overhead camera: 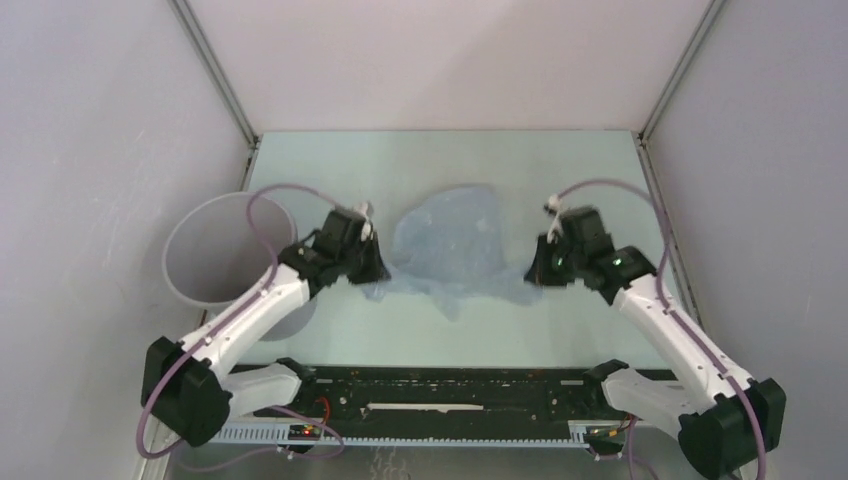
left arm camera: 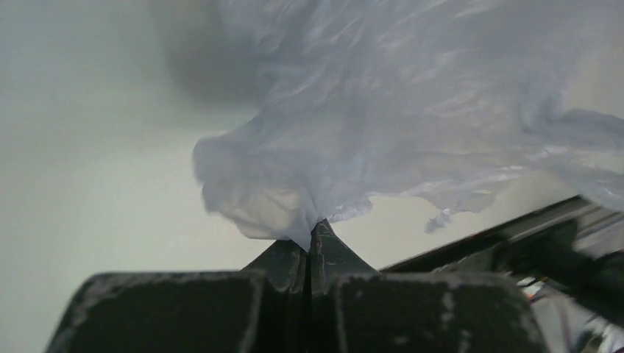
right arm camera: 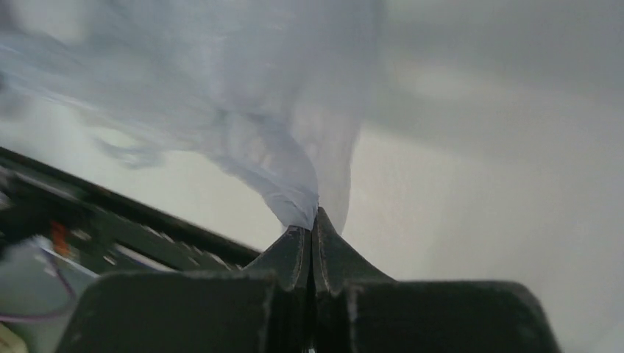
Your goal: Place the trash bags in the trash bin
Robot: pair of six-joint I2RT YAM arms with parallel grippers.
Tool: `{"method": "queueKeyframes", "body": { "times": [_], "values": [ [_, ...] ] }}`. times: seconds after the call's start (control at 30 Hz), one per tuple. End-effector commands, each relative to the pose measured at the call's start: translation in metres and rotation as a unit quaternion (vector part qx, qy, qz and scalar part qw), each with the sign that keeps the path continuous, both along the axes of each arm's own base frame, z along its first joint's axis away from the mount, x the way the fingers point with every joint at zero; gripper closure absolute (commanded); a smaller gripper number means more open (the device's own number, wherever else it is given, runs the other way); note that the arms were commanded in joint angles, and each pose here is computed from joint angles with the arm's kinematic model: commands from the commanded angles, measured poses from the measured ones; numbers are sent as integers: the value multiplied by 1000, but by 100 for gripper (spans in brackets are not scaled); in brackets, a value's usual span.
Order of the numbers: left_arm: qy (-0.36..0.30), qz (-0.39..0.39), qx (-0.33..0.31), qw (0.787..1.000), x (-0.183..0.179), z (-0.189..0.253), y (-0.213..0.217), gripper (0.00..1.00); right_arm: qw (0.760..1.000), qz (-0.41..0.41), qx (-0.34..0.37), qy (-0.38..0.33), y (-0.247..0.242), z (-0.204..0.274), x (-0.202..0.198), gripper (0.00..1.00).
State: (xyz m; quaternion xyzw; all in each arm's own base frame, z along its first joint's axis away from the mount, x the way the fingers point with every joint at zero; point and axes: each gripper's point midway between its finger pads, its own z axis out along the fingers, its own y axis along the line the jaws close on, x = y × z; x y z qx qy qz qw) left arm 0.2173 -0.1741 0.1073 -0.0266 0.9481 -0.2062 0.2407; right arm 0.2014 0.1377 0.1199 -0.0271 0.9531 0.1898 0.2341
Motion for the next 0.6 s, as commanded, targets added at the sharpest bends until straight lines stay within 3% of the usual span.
{"method": "queueKeyframes", "body": {
  "times": [0.0,0.07,0.17,0.27,0.33,0.43,0.5,0.53,0.57],
  "values": [
    [-142,4,-61,988,92,123,-30,100,973,-40,85,-212,14,144,101,100],
    [-186,6,-92,978,134,184,-44,100,958,-54,106,-263,9,204,143,100],
    [-302,-1,-140,943,181,317,-58,100,941,-84,145,-294,-5,284,190,100],
    [-424,-45,-177,887,185,429,-66,100,907,-39,206,-365,3,379,177,100],
    [-479,-70,-204,851,163,470,-70,100,871,2,211,-444,13,427,143,100],
    [-539,-110,-156,820,113,476,-71,100,800,54,179,-570,27,449,85,100],
    [-557,-75,-75,824,109,427,-64,100,742,65,165,-646,29,433,62,100],
    [-538,-43,-38,841,117,380,-55,100,746,60,149,-646,26,401,66,100],
    [-501,-9,-12,865,125,327,-43,100,780,57,122,-611,26,347,84,100]
  ]
}}
